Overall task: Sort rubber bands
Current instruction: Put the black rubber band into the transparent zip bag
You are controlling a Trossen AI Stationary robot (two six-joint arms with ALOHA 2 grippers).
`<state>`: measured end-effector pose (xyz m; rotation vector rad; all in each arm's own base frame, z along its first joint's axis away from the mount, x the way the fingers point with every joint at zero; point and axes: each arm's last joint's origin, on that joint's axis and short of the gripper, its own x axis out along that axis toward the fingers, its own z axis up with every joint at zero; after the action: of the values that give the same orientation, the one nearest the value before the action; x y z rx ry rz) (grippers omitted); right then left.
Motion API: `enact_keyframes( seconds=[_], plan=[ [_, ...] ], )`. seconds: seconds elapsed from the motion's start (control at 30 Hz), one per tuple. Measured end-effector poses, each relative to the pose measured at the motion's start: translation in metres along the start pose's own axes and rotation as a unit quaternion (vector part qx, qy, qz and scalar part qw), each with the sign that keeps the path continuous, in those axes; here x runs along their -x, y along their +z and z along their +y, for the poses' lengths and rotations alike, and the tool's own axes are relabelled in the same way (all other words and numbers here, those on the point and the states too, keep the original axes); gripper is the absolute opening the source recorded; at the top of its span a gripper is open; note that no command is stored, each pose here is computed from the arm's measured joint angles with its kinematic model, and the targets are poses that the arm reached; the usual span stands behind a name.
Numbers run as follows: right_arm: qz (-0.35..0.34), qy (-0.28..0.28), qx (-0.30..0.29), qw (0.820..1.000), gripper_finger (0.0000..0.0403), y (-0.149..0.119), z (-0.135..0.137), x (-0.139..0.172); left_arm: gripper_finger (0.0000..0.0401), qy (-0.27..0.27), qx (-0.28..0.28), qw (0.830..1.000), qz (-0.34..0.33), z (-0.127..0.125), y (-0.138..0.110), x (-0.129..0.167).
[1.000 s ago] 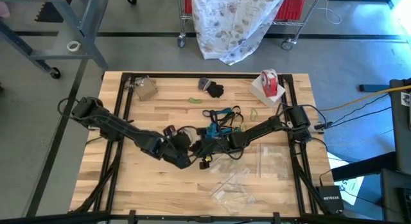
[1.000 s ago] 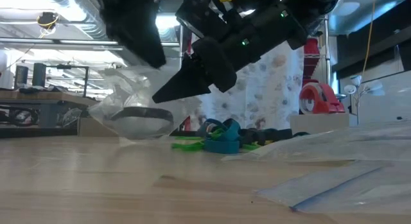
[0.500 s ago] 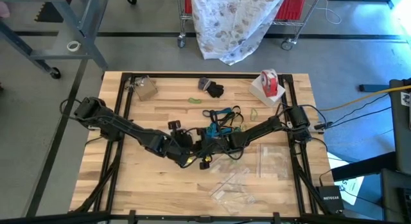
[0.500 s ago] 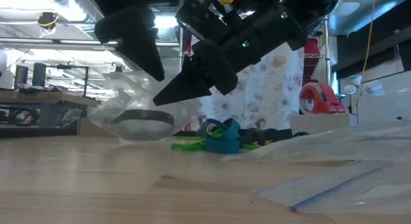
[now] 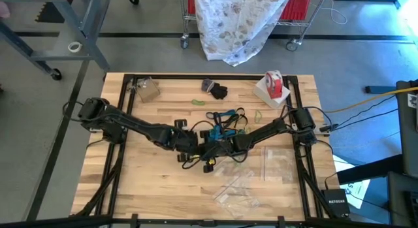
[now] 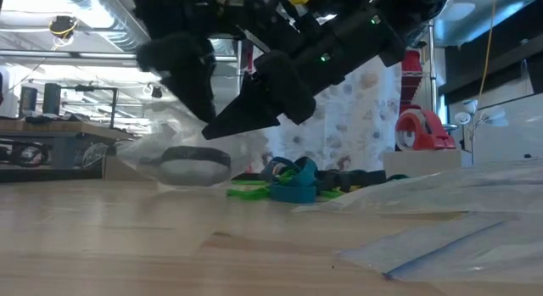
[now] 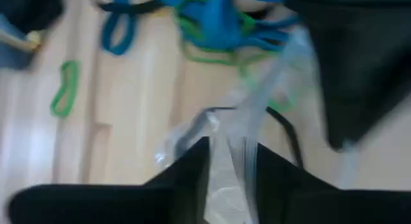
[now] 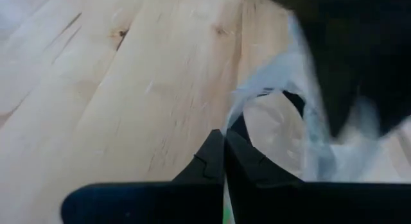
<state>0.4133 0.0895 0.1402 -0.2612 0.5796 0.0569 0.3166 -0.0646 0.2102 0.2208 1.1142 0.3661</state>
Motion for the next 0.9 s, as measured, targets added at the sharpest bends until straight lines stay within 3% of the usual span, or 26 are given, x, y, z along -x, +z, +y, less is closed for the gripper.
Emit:
enact_keyframes(
  seconds=[0.1,0.23,0.57,0.77,0.9],
  plan=[
    [0.001,-0.002,0.000,1.000,0.0001,0.000,0.000,0.000,0.0011,0.049,0.060,0.997,0.000,0.005,-0.002,0.001],
    [0.005,-0.003,0.000,1.000,0.0001,-0.001,-0.001,0.000,0.0003,0.073,0.146,0.987,-0.011,-0.001,-0.007,0.006],
    [0.003,0.002,-0.041,0.999,0.0007,-0.001,0.000,0.000,0.0000,0.056,0.180,0.982,-0.028,-0.020,-0.012,0.017],
    [0.010,-0.009,-0.040,0.999,0.0081,-0.001,-0.003,0.000,0.0000,0.058,0.186,0.980,-0.033,-0.021,-0.012,0.019],
    [0.050,-0.005,-0.030,0.998,0.0130,0.010,-0.006,0.012,0.0000,0.056,0.188,0.980,-0.035,-0.023,-0.013,0.020]
  ],
)
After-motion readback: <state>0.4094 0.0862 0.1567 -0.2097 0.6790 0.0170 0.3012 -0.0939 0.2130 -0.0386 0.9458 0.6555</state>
